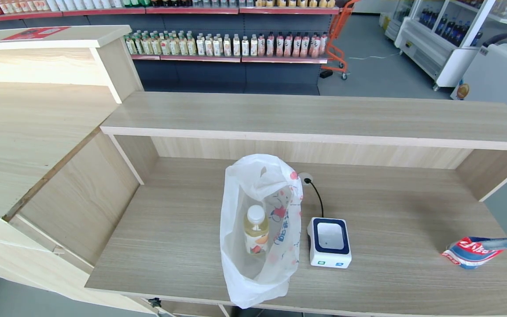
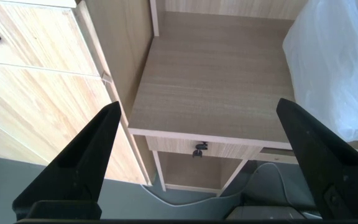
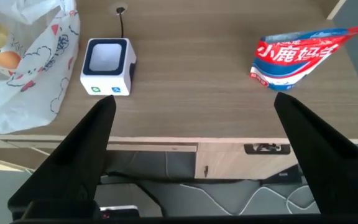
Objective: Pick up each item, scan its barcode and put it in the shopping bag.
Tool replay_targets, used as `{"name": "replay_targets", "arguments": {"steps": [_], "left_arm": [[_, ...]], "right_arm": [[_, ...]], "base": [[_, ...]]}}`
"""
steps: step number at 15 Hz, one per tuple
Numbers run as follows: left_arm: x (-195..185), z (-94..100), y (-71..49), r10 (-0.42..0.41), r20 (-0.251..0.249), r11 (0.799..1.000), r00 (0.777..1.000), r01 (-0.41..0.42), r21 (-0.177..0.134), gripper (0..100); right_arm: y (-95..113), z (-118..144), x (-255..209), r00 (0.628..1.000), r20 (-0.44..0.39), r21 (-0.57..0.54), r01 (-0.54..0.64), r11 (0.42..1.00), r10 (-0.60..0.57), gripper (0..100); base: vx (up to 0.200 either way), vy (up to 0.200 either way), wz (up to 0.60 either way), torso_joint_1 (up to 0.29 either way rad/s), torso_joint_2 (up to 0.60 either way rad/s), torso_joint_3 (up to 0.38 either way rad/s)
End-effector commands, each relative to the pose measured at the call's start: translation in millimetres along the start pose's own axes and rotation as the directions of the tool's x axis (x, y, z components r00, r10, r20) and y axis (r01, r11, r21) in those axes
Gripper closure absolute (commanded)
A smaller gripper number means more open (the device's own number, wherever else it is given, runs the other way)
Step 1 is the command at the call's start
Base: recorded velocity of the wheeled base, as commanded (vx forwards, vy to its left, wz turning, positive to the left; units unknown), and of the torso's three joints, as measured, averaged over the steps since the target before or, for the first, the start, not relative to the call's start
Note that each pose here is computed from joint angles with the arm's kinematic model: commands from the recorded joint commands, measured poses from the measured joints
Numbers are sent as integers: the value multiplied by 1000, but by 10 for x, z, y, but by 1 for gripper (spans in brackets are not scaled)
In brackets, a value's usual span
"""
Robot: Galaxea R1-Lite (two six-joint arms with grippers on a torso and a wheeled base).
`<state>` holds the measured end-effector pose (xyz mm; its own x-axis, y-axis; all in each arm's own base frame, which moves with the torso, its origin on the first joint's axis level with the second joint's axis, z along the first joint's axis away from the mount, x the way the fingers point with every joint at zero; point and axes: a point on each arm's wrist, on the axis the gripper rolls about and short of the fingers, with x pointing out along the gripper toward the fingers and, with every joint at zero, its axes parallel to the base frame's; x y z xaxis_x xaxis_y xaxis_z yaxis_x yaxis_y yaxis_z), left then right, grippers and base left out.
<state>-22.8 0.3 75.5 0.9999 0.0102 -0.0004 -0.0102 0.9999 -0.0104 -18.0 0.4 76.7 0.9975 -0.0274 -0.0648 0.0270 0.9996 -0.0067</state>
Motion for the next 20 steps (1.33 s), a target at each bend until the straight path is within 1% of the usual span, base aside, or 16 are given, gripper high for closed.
{"name": "replay_targets", "arguments": {"steps": [1, 2, 7, 12, 15, 20], "left_arm": [[4, 1, 0, 1, -6, 1000, 1000, -1, -2, 0], [0, 0, -1, 1, 0, 1000, 1000, -1, 3, 0], [0, 0, 0, 1, 0, 1000, 1000, -1, 3, 0], [0, 0, 0, 4, 0, 1000, 1000, -4, -3, 0], [0, 0, 0, 1, 0, 1000, 1000, -1, 0, 0], [0, 0, 0, 1, 0, 1000, 1000, -1, 1, 0]], "right_arm": [[-4, -20, -47, 998, 60, -10, -19, 1000, 19, 0], [-5, -20, -47, 998, 60, -8, -20, 1000, 21, 0], [-5, -20, -47, 998, 60, -5, -21, 1000, 21, 0], [-5, -20, -47, 998, 60, -7, -19, 1000, 19, 0], [-5, -20, -47, 998, 60, -7, -19, 1000, 19, 0], [-5, -20, -47, 998, 60, -5, -19, 1000, 19, 0]], "base": [[0, -200, 0, -2, 2, -2], [0, -200, 0, 2, 2, 7], [0, -200, 0, 2, 0, 3], [0, -200, 0, 4, 1, 5], [0, 0, 0, 0, 0, 0], [-200, 0, 0, 7, 5, 0]]}}
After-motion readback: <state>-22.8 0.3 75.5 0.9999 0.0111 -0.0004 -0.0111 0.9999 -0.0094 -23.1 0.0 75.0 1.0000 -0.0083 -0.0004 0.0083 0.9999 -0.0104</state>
